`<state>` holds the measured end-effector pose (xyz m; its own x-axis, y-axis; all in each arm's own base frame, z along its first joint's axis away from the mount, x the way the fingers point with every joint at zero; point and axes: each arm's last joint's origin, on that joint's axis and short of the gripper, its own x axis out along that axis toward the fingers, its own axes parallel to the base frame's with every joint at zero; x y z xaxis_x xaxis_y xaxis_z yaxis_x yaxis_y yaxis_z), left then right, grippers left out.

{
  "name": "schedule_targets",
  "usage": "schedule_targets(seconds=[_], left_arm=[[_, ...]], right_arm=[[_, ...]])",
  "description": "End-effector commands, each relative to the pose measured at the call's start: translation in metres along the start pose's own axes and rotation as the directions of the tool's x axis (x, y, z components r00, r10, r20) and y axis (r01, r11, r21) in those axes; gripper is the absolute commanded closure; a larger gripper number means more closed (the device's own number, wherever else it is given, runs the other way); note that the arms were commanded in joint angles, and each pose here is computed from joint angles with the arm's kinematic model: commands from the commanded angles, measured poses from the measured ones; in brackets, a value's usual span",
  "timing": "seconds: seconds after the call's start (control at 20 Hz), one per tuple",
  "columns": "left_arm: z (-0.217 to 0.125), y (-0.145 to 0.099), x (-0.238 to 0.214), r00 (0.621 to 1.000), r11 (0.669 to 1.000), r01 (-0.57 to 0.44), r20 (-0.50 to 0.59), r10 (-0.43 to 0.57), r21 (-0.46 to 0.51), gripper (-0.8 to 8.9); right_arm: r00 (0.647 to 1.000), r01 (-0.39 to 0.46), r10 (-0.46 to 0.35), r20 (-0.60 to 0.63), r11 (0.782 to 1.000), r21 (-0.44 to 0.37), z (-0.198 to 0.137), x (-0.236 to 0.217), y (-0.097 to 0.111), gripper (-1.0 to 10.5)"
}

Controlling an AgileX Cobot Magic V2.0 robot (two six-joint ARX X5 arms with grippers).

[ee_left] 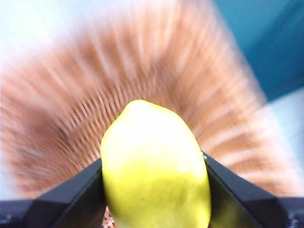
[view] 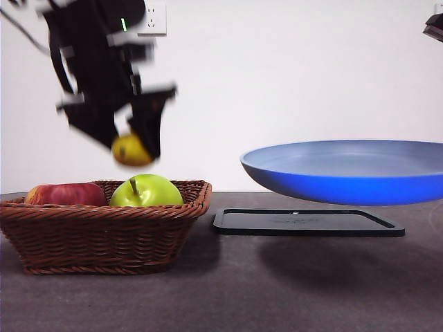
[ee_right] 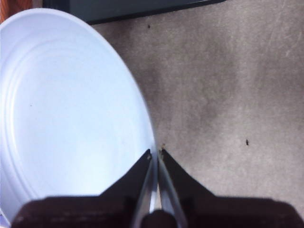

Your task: Take the lemon from the basket,put the lemon in the plate,hand out the plate

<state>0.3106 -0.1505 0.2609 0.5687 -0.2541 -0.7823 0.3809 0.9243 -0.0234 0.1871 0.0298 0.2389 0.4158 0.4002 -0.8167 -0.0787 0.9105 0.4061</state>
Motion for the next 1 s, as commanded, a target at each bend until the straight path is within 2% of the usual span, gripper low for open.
schedule_targets(seconds=[0.05,0.1,0.15,0.2,0.25,0.35,0.45,0.55,0.75,0.9,1.0], left_arm=[[0.011,-0.015,-0.039,0.985,0.990,0.138,0.110,-0.136,-0.008,6.22],[0.011,-0.027,-0.054,0.959,0.968,0.251,0.138,-0.248,-0.003,6.22],[0.011,-0.045,-0.064,0.916,0.928,0.371,0.149,-0.372,0.037,6.22],[0.009,-0.065,-0.068,0.882,0.893,0.442,0.141,-0.450,0.085,6.22],[0.004,-0.089,-0.070,0.866,0.873,0.468,0.126,-0.484,0.137,6.22],[-0.007,-0.130,-0.070,0.860,0.853,0.460,0.115,-0.497,0.246,6.22],[-0.016,-0.158,-0.063,0.873,0.846,0.420,0.111,-0.476,0.328,6.22],[-0.025,-0.178,-0.050,0.874,0.829,0.423,0.078,-0.480,0.366,6.22],[-0.042,-0.199,-0.021,0.881,0.811,0.440,-0.014,-0.472,0.386,6.21],[-0.049,-0.205,-0.004,0.889,0.811,0.441,-0.064,-0.453,0.385,6.21],[-0.053,-0.206,0.001,0.891,0.810,0.443,-0.087,-0.447,0.384,6.04]], right_arm=[[1.000,-0.007,0.007,0.017,1.000,-0.009,0.006,-0.002,0.002,9.4],[1.000,-0.008,0.008,0.015,1.000,-0.008,0.006,-0.001,0.002,9.4],[1.000,-0.008,0.008,0.015,1.000,-0.009,0.006,-0.001,0.002,9.4],[1.000,-0.009,0.009,0.015,1.000,-0.009,0.006,-0.001,0.002,9.4],[1.000,-0.009,0.009,0.013,1.000,-0.008,0.006,-0.001,0.002,9.4],[1.000,-0.009,0.009,0.013,1.000,-0.008,0.005,-0.001,0.002,9.4],[1.000,-0.008,0.008,0.006,1.000,-0.006,0.005,-0.001,0.002,9.4],[1.000,-0.004,0.004,-0.012,1.000,0.000,0.003,-0.001,0.002,9.4],[0.999,0.002,-0.002,-0.042,1.000,0.012,0.000,-0.001,0.001,9.4],[0.999,-0.004,0.004,-0.051,1.000,0.015,-0.001,-0.001,0.001,9.4],[0.997,-0.037,0.038,-0.060,0.999,0.015,-0.001,-0.002,0.002,9.4]])
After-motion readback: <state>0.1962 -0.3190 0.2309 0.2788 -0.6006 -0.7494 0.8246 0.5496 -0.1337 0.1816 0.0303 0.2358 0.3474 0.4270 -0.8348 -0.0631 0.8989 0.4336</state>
